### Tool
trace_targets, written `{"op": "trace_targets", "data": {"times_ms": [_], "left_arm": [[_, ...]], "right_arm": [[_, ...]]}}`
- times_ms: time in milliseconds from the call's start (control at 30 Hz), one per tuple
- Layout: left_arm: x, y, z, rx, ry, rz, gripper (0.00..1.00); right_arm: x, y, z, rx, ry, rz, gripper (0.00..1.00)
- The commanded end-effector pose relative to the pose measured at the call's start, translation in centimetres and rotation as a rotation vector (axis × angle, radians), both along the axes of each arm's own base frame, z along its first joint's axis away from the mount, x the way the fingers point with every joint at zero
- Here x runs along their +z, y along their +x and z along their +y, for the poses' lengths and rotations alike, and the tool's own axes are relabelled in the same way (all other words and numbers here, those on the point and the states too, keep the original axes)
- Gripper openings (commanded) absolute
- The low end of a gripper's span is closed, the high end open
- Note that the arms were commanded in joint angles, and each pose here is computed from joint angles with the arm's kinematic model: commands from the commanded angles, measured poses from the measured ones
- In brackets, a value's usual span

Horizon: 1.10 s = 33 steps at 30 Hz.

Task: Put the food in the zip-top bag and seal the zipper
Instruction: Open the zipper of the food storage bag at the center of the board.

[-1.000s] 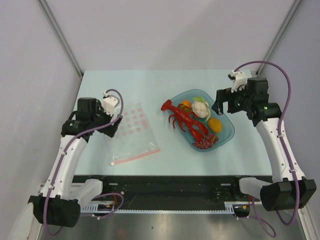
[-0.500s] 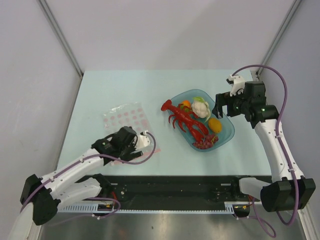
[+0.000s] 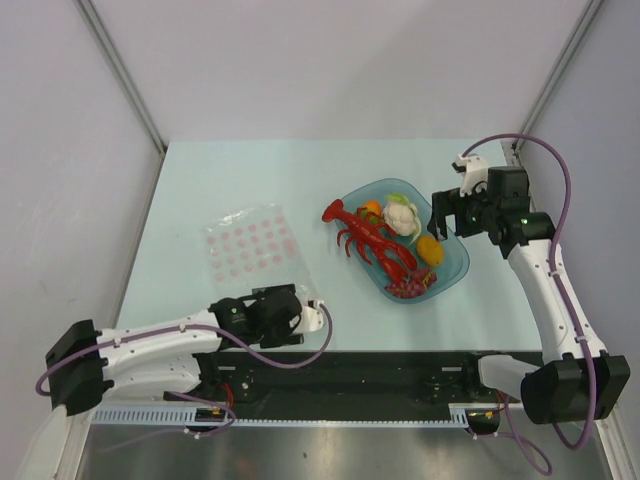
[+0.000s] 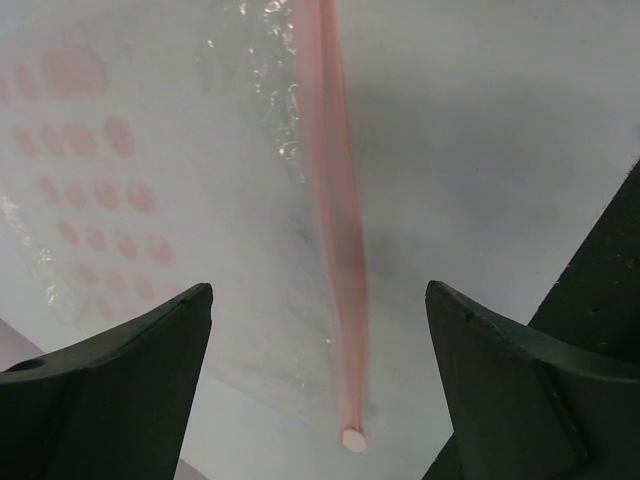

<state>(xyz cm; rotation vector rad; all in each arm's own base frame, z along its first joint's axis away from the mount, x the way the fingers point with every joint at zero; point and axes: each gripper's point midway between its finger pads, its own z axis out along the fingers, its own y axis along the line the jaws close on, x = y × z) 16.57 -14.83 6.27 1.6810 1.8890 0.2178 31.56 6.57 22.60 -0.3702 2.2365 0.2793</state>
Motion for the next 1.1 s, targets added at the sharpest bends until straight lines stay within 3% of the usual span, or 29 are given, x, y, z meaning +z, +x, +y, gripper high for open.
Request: {"op": "trace_targets", "data": {"times_ms": [0, 167, 400, 567, 700, 800, 867, 900, 967, 1067], "left_arm": [[-1.2, 0.1, 0.2, 0.048, 0.019, -0.015, 0.91], [-2.5, 1.2, 1.2, 0.093, 0.083, -0.073, 0.86], [-1.8, 2.2, 1.5, 0.13, 0.088, -0.141, 0.68], [-1.8, 2.2, 1.5, 0.122, 0.093, -0.139, 0.61], [-2.3, 2.3, 1.8, 0.135, 0.123, -0.14, 0.38], [-2.0, 2.7, 1.7, 0.15, 0.118, -0.158, 0.37], [-1.9, 2.8, 1.4, 0.148, 0.114, -0.161, 0.28], [-1.7, 3.0, 1.3, 0.154, 0.109, -0.162, 0.14], [-1.5, 3.4, 1.2, 0.184, 0.089, -0.146, 0.0], [-1.2, 4.1, 1.1, 0.231, 0.065, -0.087, 0.0]], "right_arm": [[1.3, -0.1, -0.6, -0.01, -0.027, -0.05, 1.0], [1.4, -0.5, -0.7, -0.007, -0.035, -0.042, 1.0], [1.5, -0.7, -0.8, -0.007, -0.042, -0.04, 1.0], [1.4, -0.6, -0.8, -0.004, -0.043, -0.039, 1.0], [1.5, -0.5, -0.7, -0.002, -0.039, -0.043, 1.0], [1.6, -0.4, -0.7, -0.012, -0.032, -0.046, 1.0], [1.6, -0.5, -0.5, -0.01, -0.017, -0.046, 1.0], [1.7, -0.6, -0.4, -0.01, -0.01, -0.047, 1.0], [1.9, -0.4, -0.3, -0.018, 0.0, -0.053, 1.0], [2.2, -0.3, -0.1, -0.025, 0.017, -0.061, 1.0]]}}
